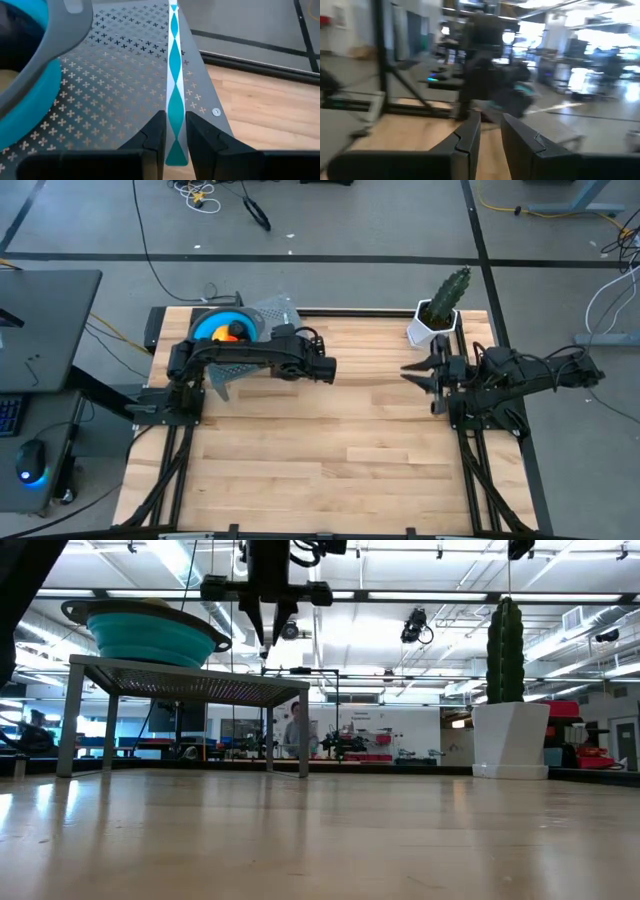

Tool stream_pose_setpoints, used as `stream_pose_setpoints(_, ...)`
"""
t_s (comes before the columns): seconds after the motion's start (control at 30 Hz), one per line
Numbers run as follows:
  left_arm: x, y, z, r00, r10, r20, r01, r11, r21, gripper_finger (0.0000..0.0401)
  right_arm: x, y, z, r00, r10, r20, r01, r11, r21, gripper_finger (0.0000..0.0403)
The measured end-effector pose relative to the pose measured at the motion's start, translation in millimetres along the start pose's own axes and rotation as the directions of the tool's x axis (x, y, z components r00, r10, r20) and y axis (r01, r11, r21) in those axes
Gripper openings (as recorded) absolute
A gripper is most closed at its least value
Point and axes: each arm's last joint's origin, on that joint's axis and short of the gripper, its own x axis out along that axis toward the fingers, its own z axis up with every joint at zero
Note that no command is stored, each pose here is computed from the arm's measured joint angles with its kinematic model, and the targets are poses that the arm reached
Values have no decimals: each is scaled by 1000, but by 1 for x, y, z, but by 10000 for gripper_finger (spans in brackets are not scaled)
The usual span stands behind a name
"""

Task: Pick & Place Fruit
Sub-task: Put the blue knife on the shelf

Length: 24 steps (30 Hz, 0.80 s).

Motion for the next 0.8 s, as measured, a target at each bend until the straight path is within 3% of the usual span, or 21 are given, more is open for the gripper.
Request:
stream_pose_setpoints(0.3, 28, 1, -8, 993, 98, -69, -99, 995, -10, 68, -3, 9, 2, 978, 206, 37, -209, 974, 83, 85)
stream_pose_setpoints(0.8, 48, 2, -4, 987, 144, -66, -149, 985, -87, 73, -5, 12, 1, 972, 234, 22, -235, 969, 82, 85)
